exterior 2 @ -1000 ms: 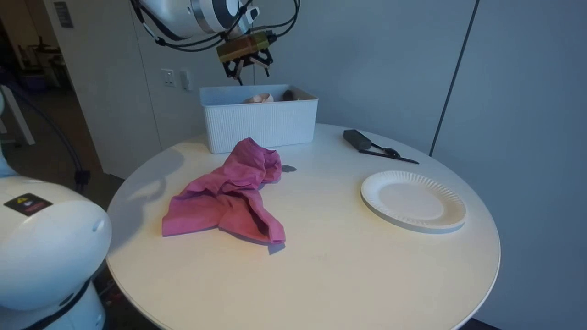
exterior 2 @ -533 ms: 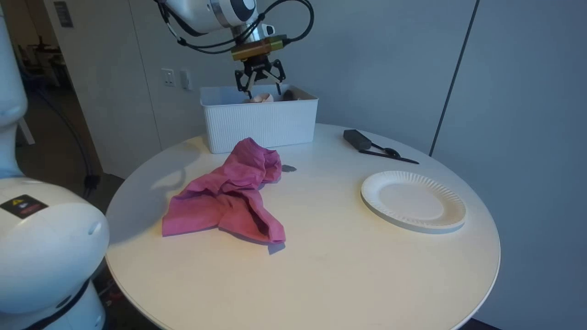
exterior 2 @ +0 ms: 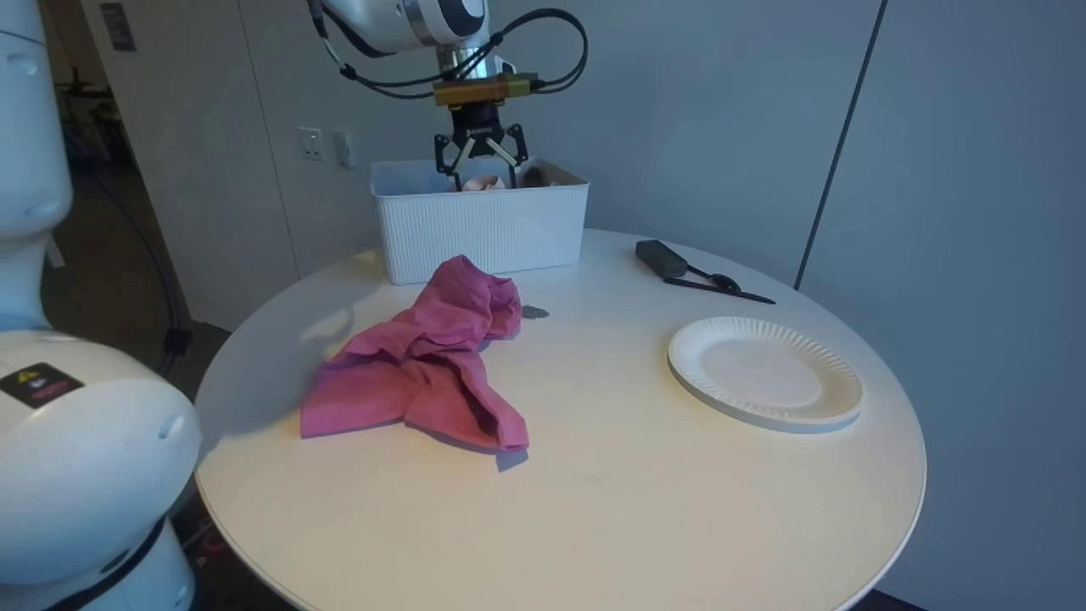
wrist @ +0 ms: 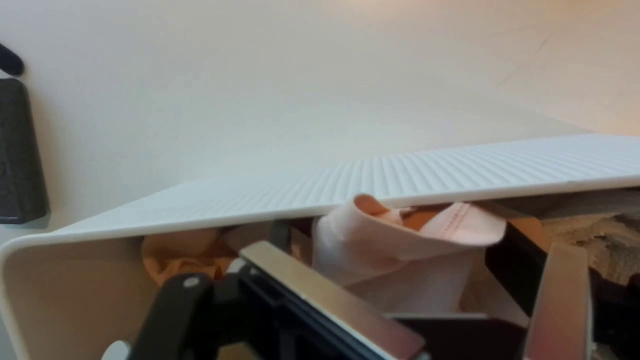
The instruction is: Remove some clothes from the white basket and put them on the table
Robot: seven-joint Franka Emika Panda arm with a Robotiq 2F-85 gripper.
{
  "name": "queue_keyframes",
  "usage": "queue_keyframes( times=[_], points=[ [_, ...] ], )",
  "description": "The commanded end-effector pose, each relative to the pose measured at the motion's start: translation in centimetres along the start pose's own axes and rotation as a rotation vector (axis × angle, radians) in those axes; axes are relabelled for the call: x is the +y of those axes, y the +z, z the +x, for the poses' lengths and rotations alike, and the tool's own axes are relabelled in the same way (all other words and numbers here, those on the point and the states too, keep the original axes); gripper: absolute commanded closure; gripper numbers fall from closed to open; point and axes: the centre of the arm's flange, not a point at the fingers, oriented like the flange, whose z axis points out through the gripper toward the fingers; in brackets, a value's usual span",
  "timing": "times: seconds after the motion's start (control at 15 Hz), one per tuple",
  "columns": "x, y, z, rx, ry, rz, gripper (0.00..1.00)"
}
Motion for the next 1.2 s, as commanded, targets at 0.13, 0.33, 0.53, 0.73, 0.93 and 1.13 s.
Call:
queue_keyframes(
  times=[0.13,0.33,0.53,0.73,0.93,1.13],
  points=[
    [1.5,-0.3,0.6,0.003,-0.016,0.112,0.18],
    [1.8,-0.2,0.4,0.007,-0.019,0.126,0.42],
    [1.9,-0.2,0.3,0.014,-0.014,0.132,0.65],
    [2.0,-0.6,0.1,0.026,-0.003,0.129,0.87],
    [2.0,-2.3,-0.3,0.077,-0.001,0.082,0.96],
    [1.9,-5.3,-1.3,0.146,0.008,0.020,0.93]
  ],
)
